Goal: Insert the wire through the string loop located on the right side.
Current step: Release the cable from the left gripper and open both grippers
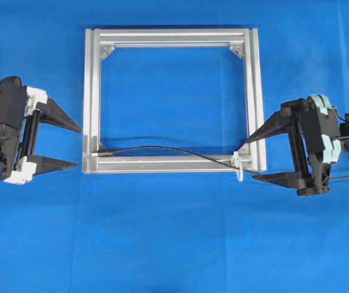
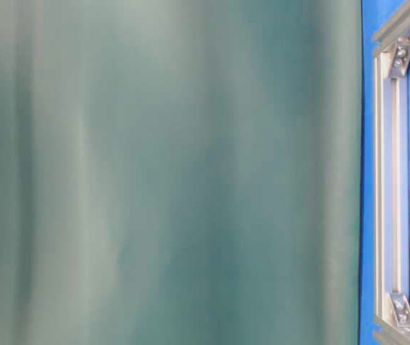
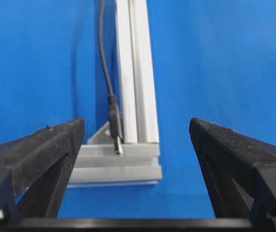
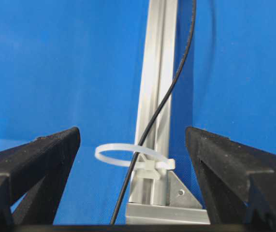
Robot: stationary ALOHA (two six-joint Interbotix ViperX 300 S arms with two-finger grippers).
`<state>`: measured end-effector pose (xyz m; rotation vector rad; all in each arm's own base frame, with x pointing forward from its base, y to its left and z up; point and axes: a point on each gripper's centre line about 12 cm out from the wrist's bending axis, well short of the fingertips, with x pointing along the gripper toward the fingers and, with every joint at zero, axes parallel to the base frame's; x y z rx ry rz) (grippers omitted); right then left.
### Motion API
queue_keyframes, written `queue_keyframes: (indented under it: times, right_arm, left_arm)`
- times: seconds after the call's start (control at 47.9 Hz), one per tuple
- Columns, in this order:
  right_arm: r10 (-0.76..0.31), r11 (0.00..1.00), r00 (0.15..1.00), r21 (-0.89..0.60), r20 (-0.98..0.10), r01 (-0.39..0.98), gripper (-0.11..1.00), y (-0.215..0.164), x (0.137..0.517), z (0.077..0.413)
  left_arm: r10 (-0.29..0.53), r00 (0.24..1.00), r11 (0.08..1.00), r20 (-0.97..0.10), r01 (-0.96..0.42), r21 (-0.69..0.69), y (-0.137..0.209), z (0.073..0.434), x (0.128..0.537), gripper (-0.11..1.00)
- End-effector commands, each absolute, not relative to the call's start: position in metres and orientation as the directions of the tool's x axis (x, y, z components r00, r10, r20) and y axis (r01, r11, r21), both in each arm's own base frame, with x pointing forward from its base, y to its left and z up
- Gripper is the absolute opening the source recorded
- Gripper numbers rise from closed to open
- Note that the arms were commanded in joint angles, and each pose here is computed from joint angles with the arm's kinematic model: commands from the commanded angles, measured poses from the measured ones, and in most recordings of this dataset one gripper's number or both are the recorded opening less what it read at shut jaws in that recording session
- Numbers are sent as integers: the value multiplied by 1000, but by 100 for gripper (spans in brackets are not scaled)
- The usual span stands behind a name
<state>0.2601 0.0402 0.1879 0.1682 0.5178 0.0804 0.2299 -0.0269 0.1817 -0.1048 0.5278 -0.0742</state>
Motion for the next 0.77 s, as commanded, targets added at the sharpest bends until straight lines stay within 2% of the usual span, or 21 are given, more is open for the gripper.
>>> queue_keyframes:
  times: [0.0, 0.752]
  right_arm:
    - [119, 982, 881, 185, -458, -36, 95, 40, 264, 198]
    - [119, 982, 880, 185, -460, -36, 95, 40, 265, 198]
  left_arm:
    - [-92, 873, 992, -478, 41, -116, -25, 188, 232, 86]
    - [-93, 864, 992, -494, 39, -117, -25, 186, 230, 86]
